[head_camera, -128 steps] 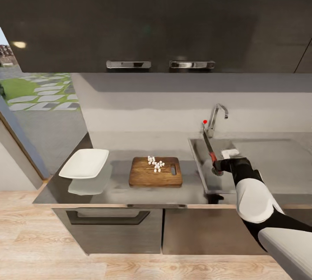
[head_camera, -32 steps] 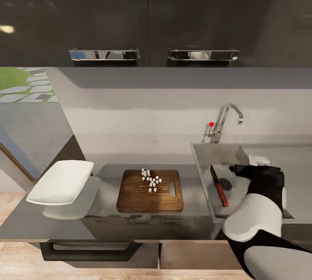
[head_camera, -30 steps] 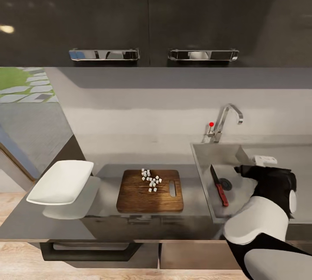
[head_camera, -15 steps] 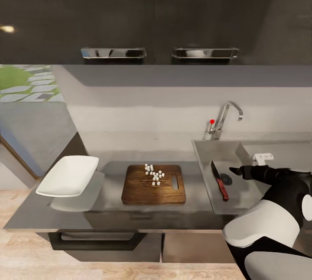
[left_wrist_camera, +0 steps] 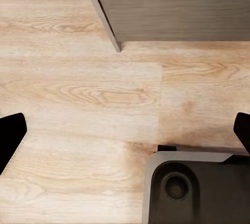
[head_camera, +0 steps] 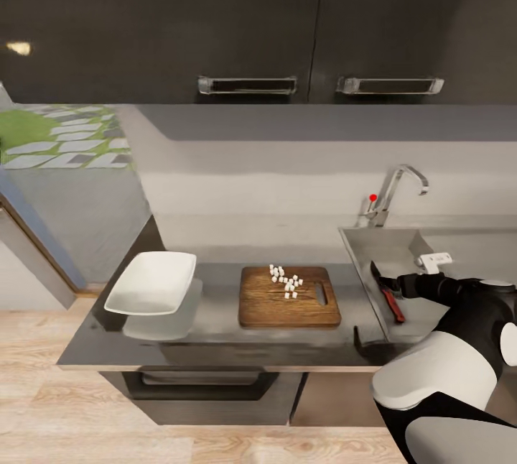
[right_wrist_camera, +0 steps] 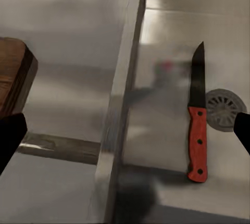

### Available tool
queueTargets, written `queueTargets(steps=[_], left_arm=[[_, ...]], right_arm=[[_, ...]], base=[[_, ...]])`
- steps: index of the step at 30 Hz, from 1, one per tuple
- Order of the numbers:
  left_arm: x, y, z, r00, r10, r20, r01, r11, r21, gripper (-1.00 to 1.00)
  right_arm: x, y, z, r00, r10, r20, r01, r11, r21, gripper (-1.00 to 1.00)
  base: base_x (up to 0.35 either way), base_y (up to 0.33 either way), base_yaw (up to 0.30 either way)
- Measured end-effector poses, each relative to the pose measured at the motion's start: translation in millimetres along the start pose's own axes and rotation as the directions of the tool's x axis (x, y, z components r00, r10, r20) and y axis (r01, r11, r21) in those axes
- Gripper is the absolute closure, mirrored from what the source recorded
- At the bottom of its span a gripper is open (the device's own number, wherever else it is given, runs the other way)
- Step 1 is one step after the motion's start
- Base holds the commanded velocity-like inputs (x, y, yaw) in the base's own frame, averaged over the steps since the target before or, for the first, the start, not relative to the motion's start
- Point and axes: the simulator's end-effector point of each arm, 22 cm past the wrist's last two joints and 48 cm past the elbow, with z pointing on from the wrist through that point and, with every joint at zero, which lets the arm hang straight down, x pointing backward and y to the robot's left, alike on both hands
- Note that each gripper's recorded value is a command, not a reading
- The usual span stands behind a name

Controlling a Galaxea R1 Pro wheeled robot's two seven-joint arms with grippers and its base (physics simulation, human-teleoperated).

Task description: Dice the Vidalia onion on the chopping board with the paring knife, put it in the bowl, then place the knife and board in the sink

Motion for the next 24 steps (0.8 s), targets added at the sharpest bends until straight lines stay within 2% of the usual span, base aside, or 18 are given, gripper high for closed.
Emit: queueTargets(steps=[8, 21, 24], left_arm=[[0.0, 0.0, 0.0, 1.0, 0.0, 0.0, 0.0, 1.0, 0.0, -1.0], [0.1, -1.1, -0.1, 1.0, -0.001, -0.001, 0.001, 1.0, 0.001, -1.0], [0.1, -1.1, -0.1, 1.0, -0.001, -0.001, 0.001, 1.0, 0.001, -1.0]], right_arm=[[-0.6, 0.5, 0.4, 1.0, -0.009, 0.003, 0.009, 1.0, -0.002, -1.0], [-3.0, -4.3, 1.4, 1.0, -0.014, 0.012, 0.014, 1.0, 0.022, -1.0], [-4.9, -3.7, 1.5, 0.999, -0.04, 0.021, 0.04, 0.999, 0.02, -1.0]], base=[[0.0, 0.289, 0.0], [0.0, 0.019, 0.0], [0.0, 0.0, 0.0]])
